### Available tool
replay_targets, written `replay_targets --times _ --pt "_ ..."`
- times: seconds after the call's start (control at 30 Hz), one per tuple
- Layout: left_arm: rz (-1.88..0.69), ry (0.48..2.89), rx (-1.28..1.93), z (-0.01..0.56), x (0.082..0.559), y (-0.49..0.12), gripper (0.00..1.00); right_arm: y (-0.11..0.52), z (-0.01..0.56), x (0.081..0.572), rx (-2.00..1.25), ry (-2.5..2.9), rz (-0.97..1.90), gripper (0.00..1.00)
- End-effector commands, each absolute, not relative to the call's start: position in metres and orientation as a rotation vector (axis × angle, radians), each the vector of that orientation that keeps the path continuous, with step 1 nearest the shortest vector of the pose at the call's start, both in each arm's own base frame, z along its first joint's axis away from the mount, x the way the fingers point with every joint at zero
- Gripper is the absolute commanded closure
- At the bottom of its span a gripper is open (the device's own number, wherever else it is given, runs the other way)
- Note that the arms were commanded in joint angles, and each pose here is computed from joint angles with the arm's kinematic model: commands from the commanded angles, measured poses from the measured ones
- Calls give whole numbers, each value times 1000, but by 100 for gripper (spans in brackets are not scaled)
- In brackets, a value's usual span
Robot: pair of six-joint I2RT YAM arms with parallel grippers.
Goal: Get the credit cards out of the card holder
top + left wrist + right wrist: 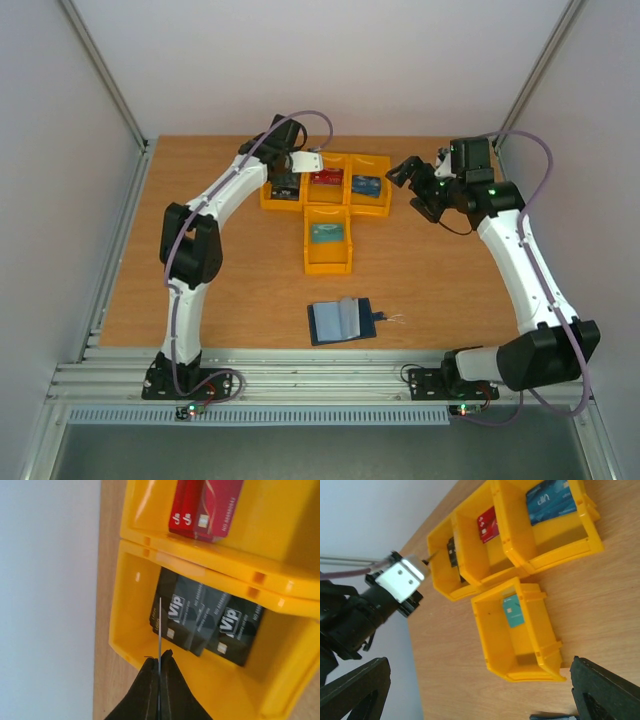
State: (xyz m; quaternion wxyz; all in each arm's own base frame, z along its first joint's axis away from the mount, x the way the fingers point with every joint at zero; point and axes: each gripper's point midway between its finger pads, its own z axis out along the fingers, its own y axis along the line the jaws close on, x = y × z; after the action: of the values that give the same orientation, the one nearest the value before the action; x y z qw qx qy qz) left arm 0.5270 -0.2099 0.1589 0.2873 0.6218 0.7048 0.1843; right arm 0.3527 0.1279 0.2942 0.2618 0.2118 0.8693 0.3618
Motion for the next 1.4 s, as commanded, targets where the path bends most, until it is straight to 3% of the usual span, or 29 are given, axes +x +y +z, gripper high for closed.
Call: replay_targets --times 0.0,0.6,1.27,1.37 --pt "452 1809 1601 166 557 -221 100 125 284 362 547 2394 961 1" --pt "570 1717 1613 111 602 -219 100 128 271 388 566 2422 1059 1" --pt "572 1717 1731 66 598 -210 100 127 269 382 585 2416 1088 2" --pt "566 1711 1740 66 597 -210 93 128 269 383 584 2415 1102 2"
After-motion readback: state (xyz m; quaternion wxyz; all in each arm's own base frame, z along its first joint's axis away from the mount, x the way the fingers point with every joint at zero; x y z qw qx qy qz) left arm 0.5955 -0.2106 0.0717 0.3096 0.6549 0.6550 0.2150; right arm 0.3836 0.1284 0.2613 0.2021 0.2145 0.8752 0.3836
